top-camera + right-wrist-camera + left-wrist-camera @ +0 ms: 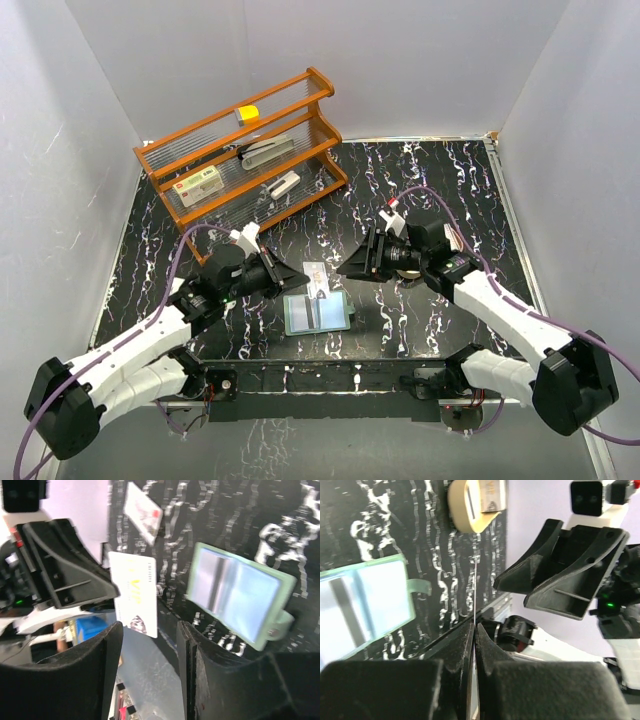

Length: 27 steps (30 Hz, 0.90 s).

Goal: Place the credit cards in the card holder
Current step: Insert the credit card into the card holder.

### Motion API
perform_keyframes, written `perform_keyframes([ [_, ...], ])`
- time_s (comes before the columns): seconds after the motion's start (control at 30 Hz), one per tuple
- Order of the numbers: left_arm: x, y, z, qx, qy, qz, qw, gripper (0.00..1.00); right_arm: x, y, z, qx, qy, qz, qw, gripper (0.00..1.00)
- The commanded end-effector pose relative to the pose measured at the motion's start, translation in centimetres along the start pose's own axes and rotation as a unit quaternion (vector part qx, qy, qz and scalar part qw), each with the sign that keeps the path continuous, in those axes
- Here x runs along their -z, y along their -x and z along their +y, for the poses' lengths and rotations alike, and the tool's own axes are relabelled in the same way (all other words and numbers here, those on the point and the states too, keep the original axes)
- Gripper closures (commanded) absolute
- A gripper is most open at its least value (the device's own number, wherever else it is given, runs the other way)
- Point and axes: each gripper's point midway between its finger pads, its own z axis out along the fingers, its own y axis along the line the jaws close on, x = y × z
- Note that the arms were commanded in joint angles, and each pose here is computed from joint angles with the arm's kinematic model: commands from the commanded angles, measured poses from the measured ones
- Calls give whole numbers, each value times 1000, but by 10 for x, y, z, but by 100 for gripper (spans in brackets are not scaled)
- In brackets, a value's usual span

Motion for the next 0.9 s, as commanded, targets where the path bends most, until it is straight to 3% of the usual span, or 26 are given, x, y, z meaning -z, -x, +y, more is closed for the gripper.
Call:
perform_keyframes([
  [0.0,-1,-12,42,-21,77,24,997,100,-1,7,-36,16,-91,-19,996,53],
  [0.23,-7,-30,67,-25,104,72,992,100,2,0,-77,33,-165,-23,985,50],
  [0.5,-7,-41,90,-30,138,102,985,100,-14,-24,-110,64,-222,37,972,51],
  [0.87,-10,-45,107,-23,147,112,983,100,-35,-44,-122,109,-248,83,959,52],
])
